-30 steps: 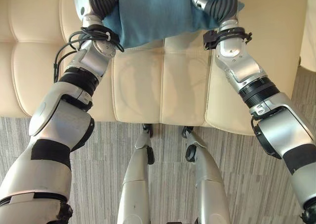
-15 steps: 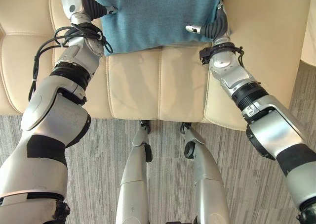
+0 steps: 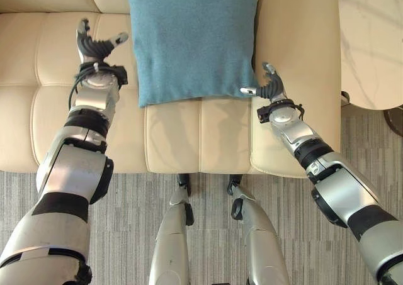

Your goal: Pick up all the scattered cushions and arrange them neatly on the sofa.

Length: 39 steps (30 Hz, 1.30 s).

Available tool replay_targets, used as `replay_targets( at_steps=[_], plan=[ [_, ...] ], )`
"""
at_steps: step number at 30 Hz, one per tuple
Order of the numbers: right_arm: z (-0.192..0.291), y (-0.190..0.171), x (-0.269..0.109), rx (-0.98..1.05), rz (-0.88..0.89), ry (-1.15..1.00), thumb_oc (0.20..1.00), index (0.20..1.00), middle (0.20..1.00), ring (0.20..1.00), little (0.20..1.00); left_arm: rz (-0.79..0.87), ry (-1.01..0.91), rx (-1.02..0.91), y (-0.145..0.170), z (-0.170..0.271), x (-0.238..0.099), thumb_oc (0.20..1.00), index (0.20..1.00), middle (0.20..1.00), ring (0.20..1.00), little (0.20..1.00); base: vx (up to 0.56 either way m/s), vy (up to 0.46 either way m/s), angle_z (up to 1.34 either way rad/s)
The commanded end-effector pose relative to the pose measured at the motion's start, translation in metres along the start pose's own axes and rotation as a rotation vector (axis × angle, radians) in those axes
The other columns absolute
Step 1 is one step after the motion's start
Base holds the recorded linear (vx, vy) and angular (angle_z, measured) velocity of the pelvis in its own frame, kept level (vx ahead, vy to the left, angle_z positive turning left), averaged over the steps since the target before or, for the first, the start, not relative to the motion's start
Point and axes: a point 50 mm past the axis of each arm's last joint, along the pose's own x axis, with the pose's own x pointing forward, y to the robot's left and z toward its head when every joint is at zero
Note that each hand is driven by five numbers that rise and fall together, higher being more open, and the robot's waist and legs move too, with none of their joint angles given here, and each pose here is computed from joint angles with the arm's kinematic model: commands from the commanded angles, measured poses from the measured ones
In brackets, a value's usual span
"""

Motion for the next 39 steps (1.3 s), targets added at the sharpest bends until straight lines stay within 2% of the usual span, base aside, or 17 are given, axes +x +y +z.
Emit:
replay_targets(
  at_steps=[1, 6, 10, 13, 15, 16, 18, 19, 20, 23, 28, 32, 39],
  plan=[
    [-0.022, -0.020, -0.001, 0.062, -0.068, 0.071, 1.000, 1.000, 1.000, 1.000, 1.000, 0.013, 0.042, -0.105, 0.023, -0.022, 0.000, 1.000, 1.000, 1.000, 1.000, 1.000, 0.06, 0.022, -0.02],
    [-0.082, -0.062, -0.020, 0.106, -0.174, 0.227, 1.000, 1.000, 1.000, 1.000, 1.000, 0.041, 0.188, -0.036, 0.063, -0.088, -0.018, 1.000, 1.000, 1.000, 1.000, 1.000, 0.08, 0.041, 0.01],
    [-0.144, -0.085, -0.057, 0.089, -0.213, 0.396, 1.000, 1.000, 1.000, 1.000, 1.000, 0.027, 0.336, 0.083, 0.095, -0.148, -0.050, 1.000, 1.000, 1.000, 1.000, 1.000, 0.05, 0.072, 0.01],
    [-0.184, -0.085, -0.090, 0.112, -0.216, 0.517, 1.000, 1.000, 1.000, 1.000, 1.000, -0.013, 0.468, 0.170, 0.109, -0.197, -0.088, 1.000, 1.000, 1.000, 1.000, 1.000, 0.08, 0.086, -0.02],
    [-0.209, -0.084, -0.119, 0.138, -0.210, 0.579, 1.000, 1.000, 1.000, 1.000, 1.000, -0.054, 0.589, 0.203, 0.115, -0.237, -0.132, 1.000, 1.000, 1.000, 1.000, 1.000, 0.05, 0.110, -0.18],
    [-0.209, -0.084, -0.120, 0.137, -0.210, 0.579, 1.000, 1.000, 1.000, 1.000, 1.000, -0.053, 0.589, 0.203, 0.115, -0.237, -0.132, 1.000, 1.000, 1.000, 1.000, 1.000, 0.03, 0.089, -0.19],
    [-0.219, -0.085, -0.135, 0.124, -0.201, 0.603, 1.000, 1.000, 1.000, 1.000, 1.000, -0.060, 0.673, 0.188, 0.116, -0.260, -0.163, 1.000, 1.000, 1.000, 1.000, 1.000, 0.03, 0.084, -0.13],
    [-0.226, -0.086, -0.148, 0.101, -0.184, 0.614, 1.000, 1.000, 1.000, 1.000, 1.000, -0.081, 0.753, 0.200, 0.116, -0.279, -0.192, 1.000, 1.000, 1.000, 1.000, 1.000, 0.03, 0.077, -0.11],
    [-0.226, -0.086, -0.149, 0.100, -0.183, 0.616, 1.000, 1.000, 1.000, 1.000, 1.000, -0.081, 0.755, 0.201, 0.116, -0.280, -0.193, 1.000, 1.000, 1.000, 1.000, 1.000, 0.01, 0.076, -0.11],
    [-0.235, -0.082, -0.168, 0.074, -0.147, 0.633, 1.000, 1.000, 1.000, 1.000, 1.000, -0.119, 0.864, 0.199, 0.113, -0.300, -0.235, 1.000, 1.000, 1.000, 1.000, 1.000, 0.01, 0.064, -0.17],
    [-0.249, -0.065, -0.199, 0.099, -0.089, 0.692, 1.000, 1.000, 1.000, 1.000, 1.000, -0.188, 0.960, 0.190, 0.101, -0.315, -0.277, 1.000, 1.000, 1.000, 1.000, 1.000, 0.00, 0.050, -0.07],
    [-0.259, -0.042, -0.216, 0.130, -0.038, 0.762, 1.000, 1.000, 1.000, 1.000, 1.000, -0.230, 0.950, 0.190, 0.088, -0.314, -0.276, 1.000, 1.000, 1.000, 1.000, 1.000, -0.14, -0.009, -0.12],
    [-0.262, -0.033, -0.221, 0.155, -0.014, 0.781, 1.000, 1.000, 1.000, 1.000, 1.000, -0.280, 0.898, 0.202, 0.078, -0.308, -0.269, 1.000, 1.000, 1.000, 1.000, 1.000, -0.25, -0.030, -0.23]
  ],
)
